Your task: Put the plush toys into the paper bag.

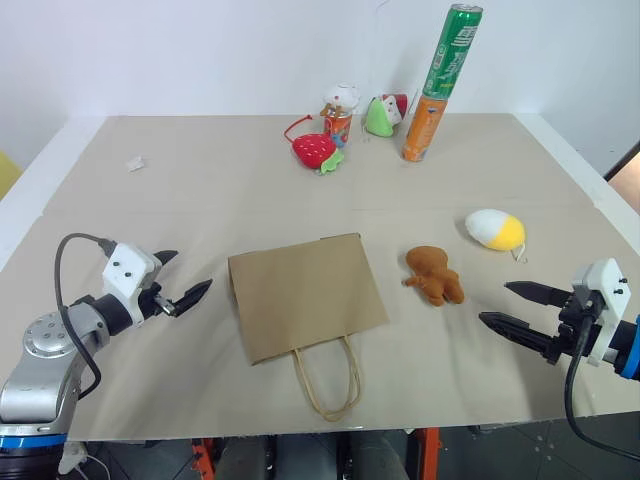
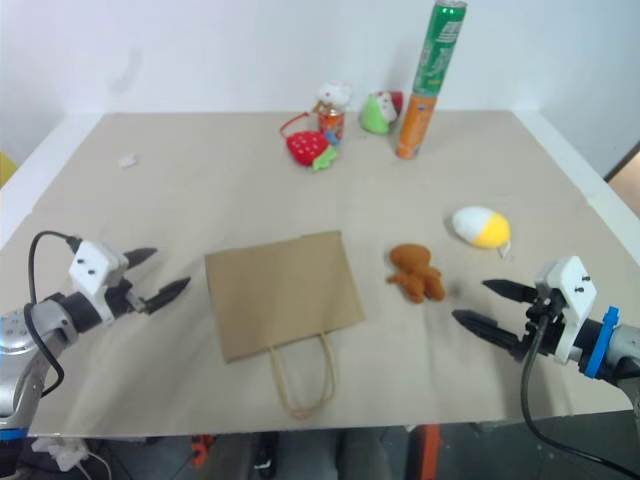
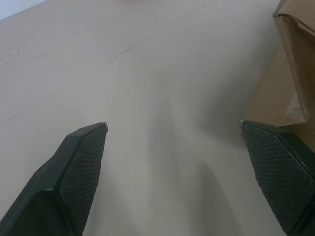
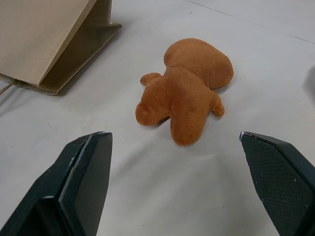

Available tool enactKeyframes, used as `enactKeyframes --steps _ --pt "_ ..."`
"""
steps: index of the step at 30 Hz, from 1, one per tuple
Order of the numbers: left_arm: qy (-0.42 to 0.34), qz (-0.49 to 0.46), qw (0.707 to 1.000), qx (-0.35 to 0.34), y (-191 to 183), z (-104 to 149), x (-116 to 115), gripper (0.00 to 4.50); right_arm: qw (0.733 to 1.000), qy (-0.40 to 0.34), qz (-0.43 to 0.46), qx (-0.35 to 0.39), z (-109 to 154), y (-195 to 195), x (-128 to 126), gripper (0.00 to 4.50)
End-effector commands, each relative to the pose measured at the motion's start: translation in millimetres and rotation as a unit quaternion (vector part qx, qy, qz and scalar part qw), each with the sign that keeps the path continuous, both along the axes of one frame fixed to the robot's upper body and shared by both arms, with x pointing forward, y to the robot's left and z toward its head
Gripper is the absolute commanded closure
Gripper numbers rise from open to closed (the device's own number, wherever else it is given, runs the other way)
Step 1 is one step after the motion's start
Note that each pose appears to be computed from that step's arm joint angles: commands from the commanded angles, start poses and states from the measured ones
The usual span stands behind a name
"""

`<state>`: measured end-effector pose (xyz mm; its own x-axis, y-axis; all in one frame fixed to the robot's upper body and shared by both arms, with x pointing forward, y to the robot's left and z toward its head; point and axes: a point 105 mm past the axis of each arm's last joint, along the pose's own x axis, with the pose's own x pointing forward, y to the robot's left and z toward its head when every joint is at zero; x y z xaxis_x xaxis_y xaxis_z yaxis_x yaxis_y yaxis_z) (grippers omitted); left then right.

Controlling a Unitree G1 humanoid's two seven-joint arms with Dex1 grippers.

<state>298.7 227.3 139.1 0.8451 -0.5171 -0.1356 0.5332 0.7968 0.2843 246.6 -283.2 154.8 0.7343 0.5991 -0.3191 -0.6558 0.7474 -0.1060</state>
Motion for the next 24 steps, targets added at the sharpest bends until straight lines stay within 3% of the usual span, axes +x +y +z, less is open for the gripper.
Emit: enactKeyframes --steps 1,12,18,20,24 --pt "-0.021 0.008 1.0 0.003 3.0 7.7 1.5 0.06 1.0 -0.024 0.001 -0.014 12.1 -1.8 2.7 0.0" --pt "-0.027 -0.009 0.999 -0.017 -3.3 9.2 -3.7 0.06 0.999 -0.032 -0.01 -0.013 7.0 -7.7 9.0 0.0" --pt "-0.037 -0.012 0.999 0.004 -1.9 11.2 -1.8 0.06 0.999 -0.03 -0.018 -0.016 4.2 -14.0 7.9 0.0" --pt "-0.067 -0.059 0.995 0.046 -13.0 23.7 -8.4 0.06 0.999 -0.043 -0.004 0.001 20.6 -6.8 11.2 0.0" --pt "-0.16 -0.141 0.971 0.105 -33.1 78.8 -12.8 0.06 0.988 -0.051 0.142 0.016 61.7 56.2 1.4 0.0"
